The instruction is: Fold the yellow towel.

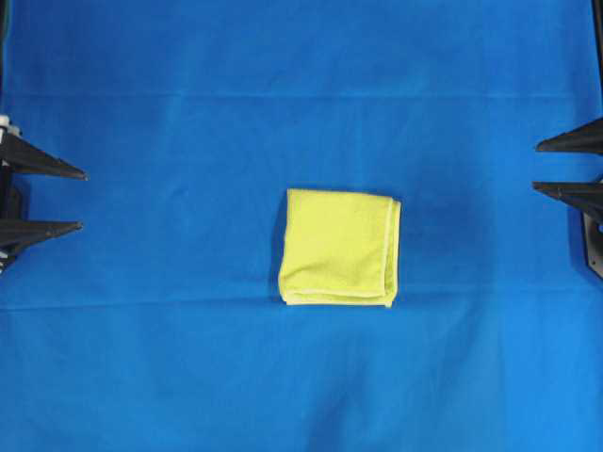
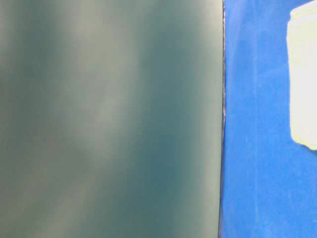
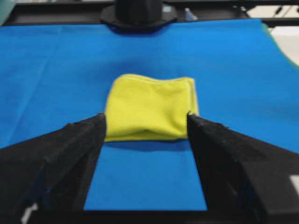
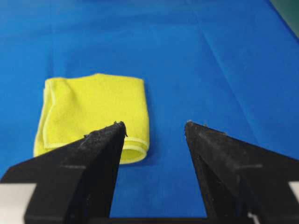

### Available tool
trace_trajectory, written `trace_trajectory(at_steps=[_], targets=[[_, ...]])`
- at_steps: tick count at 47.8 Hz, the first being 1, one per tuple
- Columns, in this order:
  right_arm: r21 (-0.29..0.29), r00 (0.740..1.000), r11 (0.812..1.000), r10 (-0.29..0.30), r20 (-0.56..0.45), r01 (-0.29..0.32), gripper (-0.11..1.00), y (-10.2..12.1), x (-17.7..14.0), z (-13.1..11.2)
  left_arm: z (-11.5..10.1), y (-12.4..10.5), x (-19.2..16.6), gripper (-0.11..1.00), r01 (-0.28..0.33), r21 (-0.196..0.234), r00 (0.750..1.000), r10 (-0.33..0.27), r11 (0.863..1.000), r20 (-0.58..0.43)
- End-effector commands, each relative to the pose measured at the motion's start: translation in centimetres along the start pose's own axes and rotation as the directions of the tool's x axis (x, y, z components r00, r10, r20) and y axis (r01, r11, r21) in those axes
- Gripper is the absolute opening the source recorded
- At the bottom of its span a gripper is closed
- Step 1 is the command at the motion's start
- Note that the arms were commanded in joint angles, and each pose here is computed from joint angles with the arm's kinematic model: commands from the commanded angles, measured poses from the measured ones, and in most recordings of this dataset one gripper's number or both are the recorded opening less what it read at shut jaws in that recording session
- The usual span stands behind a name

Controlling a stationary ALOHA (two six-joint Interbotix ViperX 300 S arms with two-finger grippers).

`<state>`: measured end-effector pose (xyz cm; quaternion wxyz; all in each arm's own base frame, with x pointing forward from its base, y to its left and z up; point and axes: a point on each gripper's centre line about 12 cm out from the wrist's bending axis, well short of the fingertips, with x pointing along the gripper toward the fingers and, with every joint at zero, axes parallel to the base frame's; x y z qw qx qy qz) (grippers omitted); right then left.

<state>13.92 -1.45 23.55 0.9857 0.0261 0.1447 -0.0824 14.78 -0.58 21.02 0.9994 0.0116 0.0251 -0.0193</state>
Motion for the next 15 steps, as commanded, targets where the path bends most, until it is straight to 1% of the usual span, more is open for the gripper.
trace_trajectory(at_steps=[1,15], targets=[[0.002,1.0,1.0,0.004,0.004,-0.004,0.59,0.11,0.09,0.46,0.39,0.08,0.13,0.67,-0.005,-0.002,1.0,0.005,1.0,0.008],[0.001,1.0,1.0,0.004,0.002,-0.004,0.59,0.14,0.14,0.44,0.37,0.08,0.13,0.67,-0.005,-0.002,1.0,0.005,1.0,0.006]])
